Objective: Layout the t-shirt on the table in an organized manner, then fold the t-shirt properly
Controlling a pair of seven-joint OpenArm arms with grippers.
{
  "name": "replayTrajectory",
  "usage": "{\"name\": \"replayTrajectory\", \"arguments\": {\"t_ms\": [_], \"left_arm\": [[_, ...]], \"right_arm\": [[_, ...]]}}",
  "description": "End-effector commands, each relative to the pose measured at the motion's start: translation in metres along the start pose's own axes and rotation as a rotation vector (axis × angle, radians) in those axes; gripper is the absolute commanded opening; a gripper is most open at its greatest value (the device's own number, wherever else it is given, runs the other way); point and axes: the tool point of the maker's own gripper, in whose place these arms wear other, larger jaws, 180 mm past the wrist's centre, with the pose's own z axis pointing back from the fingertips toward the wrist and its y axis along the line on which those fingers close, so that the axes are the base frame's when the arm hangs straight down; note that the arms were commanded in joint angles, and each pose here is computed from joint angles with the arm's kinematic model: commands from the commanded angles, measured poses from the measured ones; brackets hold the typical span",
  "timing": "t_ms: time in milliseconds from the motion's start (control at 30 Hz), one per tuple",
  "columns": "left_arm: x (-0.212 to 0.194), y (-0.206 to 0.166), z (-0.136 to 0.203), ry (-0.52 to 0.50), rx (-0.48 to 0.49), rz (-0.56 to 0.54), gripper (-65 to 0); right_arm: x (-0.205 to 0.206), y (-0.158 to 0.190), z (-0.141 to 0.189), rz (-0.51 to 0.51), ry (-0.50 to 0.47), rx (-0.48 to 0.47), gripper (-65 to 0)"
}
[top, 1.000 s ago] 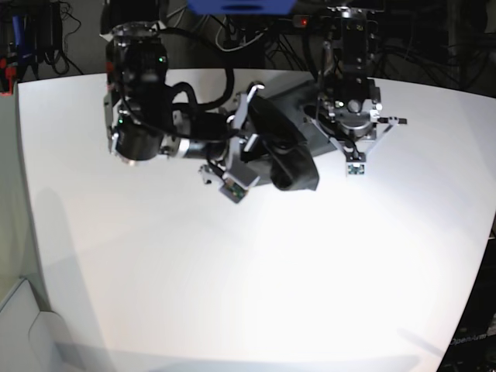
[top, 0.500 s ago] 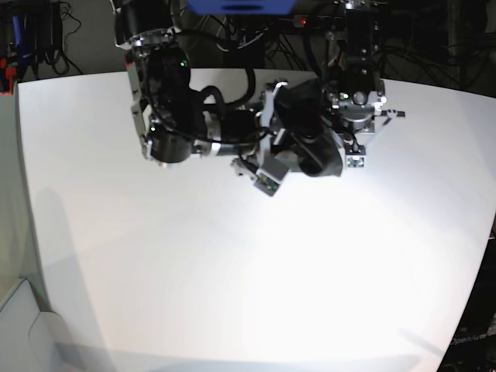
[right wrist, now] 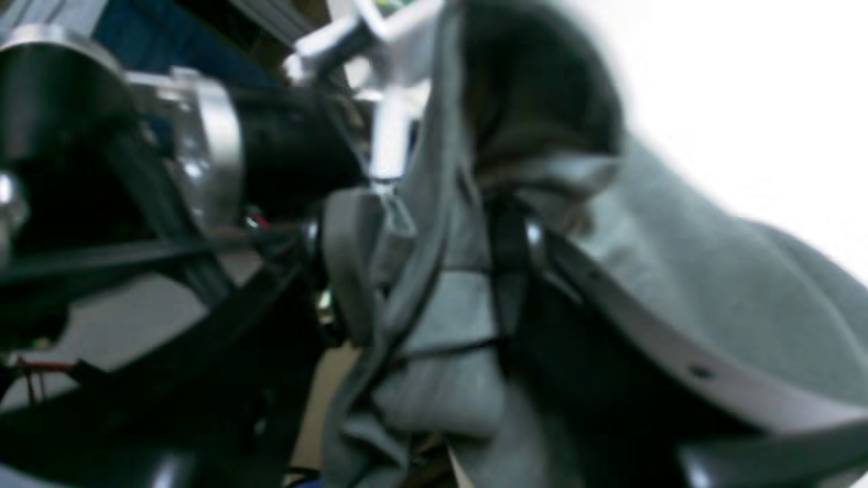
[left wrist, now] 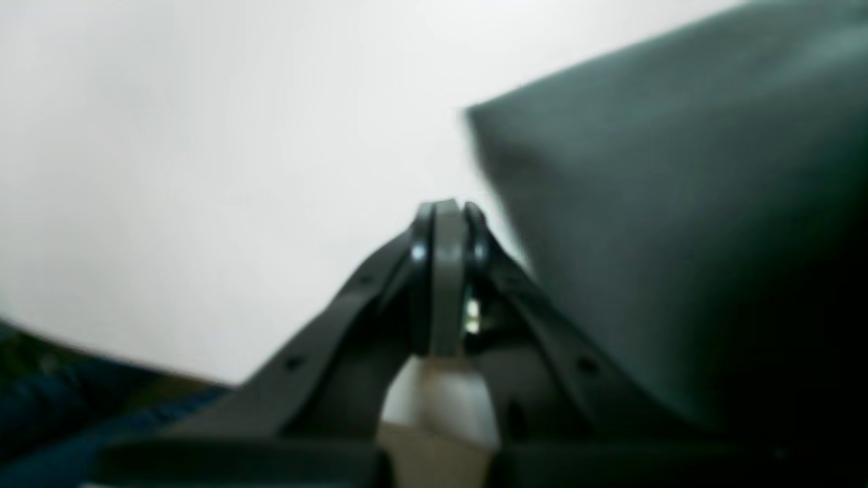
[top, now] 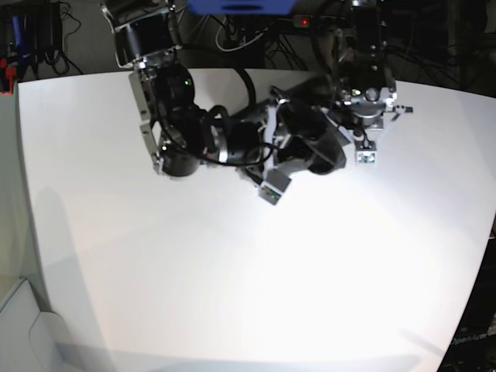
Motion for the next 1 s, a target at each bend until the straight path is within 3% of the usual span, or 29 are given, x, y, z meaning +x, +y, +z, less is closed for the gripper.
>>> {"name": "replayTrajectory", "arguments": {"t_ms": [0,267,533,800,967], "left_arm": [[-0.001,0.017,0.004,0.009,0.05,0.02,-65.0],[-0.006,0.058,0.013,-0.001,0.136,0.108,-65.0],[-0.034,0.075,0.016,0.045,0.175,0.11,-65.0],[-0.048,0.087,0.035,0.04,0.205,0.079,-65.0],[-0.049,0.086,0.035,0.041,0.203,0.081,-65.0]], "right_arm": [[0.02,0.006,0.001,0.026,-0.06,0.022,-35.8],[0.023,0.008,0.002,0.029,-0.072,0.026,-35.1],[0.033,-0.014,0.02,0.059,-0.073,-0.035,-35.4],[0.017,-0.028,0.011,-0.034,-0.076,-0.029,-35.8],[0.01,-0.038,0.006,-0.086,-0.083,-0.028,-41.5]]}}
